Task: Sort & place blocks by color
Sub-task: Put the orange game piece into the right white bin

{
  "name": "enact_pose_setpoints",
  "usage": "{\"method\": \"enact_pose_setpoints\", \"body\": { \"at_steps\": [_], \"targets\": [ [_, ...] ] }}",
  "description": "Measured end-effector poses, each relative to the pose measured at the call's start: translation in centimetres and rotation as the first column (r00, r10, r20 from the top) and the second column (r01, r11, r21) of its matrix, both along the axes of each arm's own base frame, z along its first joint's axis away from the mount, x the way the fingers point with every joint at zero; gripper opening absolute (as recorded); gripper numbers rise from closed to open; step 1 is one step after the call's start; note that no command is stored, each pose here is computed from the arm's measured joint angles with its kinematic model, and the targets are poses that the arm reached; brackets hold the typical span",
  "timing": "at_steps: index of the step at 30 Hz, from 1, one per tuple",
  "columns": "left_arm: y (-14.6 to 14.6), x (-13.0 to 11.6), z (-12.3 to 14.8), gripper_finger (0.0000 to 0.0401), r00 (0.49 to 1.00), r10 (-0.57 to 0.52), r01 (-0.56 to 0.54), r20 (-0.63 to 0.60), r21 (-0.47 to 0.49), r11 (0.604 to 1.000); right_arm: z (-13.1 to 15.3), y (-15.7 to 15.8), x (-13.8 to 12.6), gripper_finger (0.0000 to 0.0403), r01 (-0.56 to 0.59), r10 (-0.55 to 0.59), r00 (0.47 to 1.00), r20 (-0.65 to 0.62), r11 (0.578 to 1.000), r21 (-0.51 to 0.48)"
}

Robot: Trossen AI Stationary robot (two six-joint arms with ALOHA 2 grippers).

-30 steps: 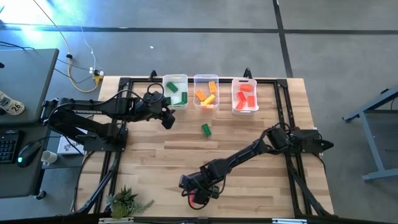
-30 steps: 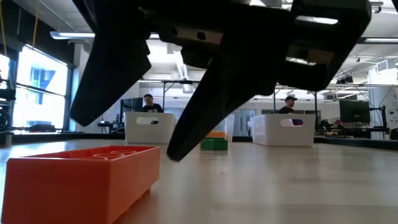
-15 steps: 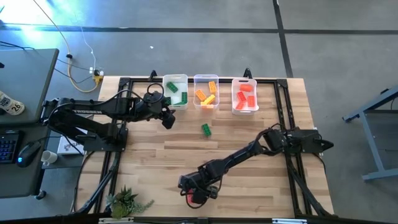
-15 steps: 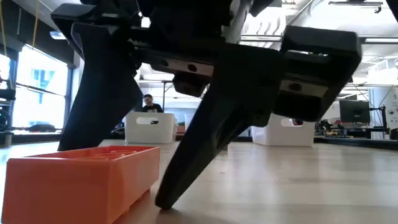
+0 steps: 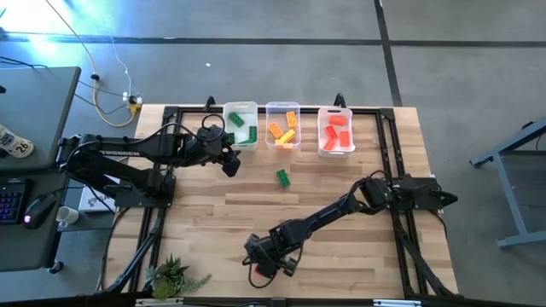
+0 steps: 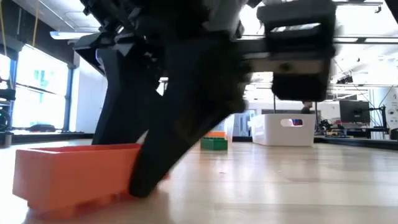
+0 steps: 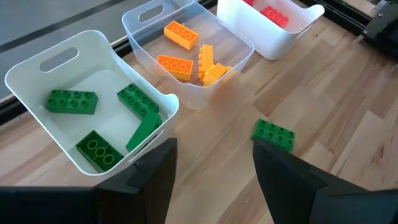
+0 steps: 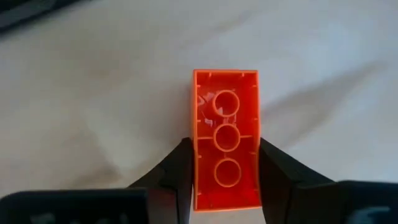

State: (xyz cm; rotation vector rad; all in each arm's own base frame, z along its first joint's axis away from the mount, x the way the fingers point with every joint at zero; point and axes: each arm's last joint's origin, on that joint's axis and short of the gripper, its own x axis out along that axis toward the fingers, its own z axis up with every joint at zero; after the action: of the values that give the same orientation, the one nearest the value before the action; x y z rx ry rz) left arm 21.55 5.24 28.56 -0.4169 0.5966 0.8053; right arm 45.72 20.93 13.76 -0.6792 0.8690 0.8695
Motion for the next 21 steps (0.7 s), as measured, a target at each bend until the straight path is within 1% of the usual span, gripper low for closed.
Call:
{"method": "enact_pose_setpoints", "body": {
  "at_steps": [4, 7, 10, 13, 14, 16, 18, 21],
  "targets": [
    [0.0, 0.0, 0.0, 0.0200, 1.000, -0.010, 0.010, -0.013, 0.015, 1.000, 0.2, -0.3, 0.2, 0.0109, 0.069, -0.067, 0.997, 0.030, 0.995, -0.072],
    [0.0, 0.0, 0.0, 0.0200, 0.999, -0.035, 0.036, -0.038, 0.040, 0.999, 0.3, -0.9, 0.4, 0.0109, 0.147, -0.141, 0.989, 0.053, 0.980, -0.134],
    [0.0, 0.0, 0.0, 0.0200, 0.998, -0.046, 0.049, -0.051, 0.051, 0.997, 0.3, -2.0, 0.6, 0.0109, 0.256, -0.252, 0.967, 0.045, 0.954, -0.155],
    [0.1, 0.0, 0.0, 0.0200, 0.998, -0.039, 0.041, -0.046, 0.052, 0.998, 0.6, -3.1, 0.6, 0.0109, 0.359, -0.360, 0.933, 0.031, 0.916, -0.181],
    [0.1, 0.0, 0.1, 0.0200, 0.998, -0.035, 0.037, -0.047, 0.062, 0.997, 0.8, -3.5, 0.5, 0.0109, 0.394, -0.396, 0.918, 0.032, 0.898, -0.198],
    [0.1, 0.0, 0.1, 0.0200, 0.998, -0.036, 0.041, -0.057, 0.091, 0.995, 1.1, -4.2, 0.2, 0.0109, 0.471, -0.476, 0.878, 0.046, 0.846, -0.248],
    [0.2, 0.0, 0.2, 0.0200, 0.997, -0.038, 0.047, -0.072, 0.123, 0.991, 1.6, -4.9, -0.2, 0.0109, 0.544, -0.550, 0.832, 0.073, 0.781, -0.307],
    [0.3, 0.0, 0.3, 0.0200, 0.994, -0.028, 0.047, -0.107, 0.179, 0.983, 2.7, -6.1, -0.9, 0.0109, 0.641, -0.646, 0.752, 0.130, 0.669, -0.377]
  ]
}}
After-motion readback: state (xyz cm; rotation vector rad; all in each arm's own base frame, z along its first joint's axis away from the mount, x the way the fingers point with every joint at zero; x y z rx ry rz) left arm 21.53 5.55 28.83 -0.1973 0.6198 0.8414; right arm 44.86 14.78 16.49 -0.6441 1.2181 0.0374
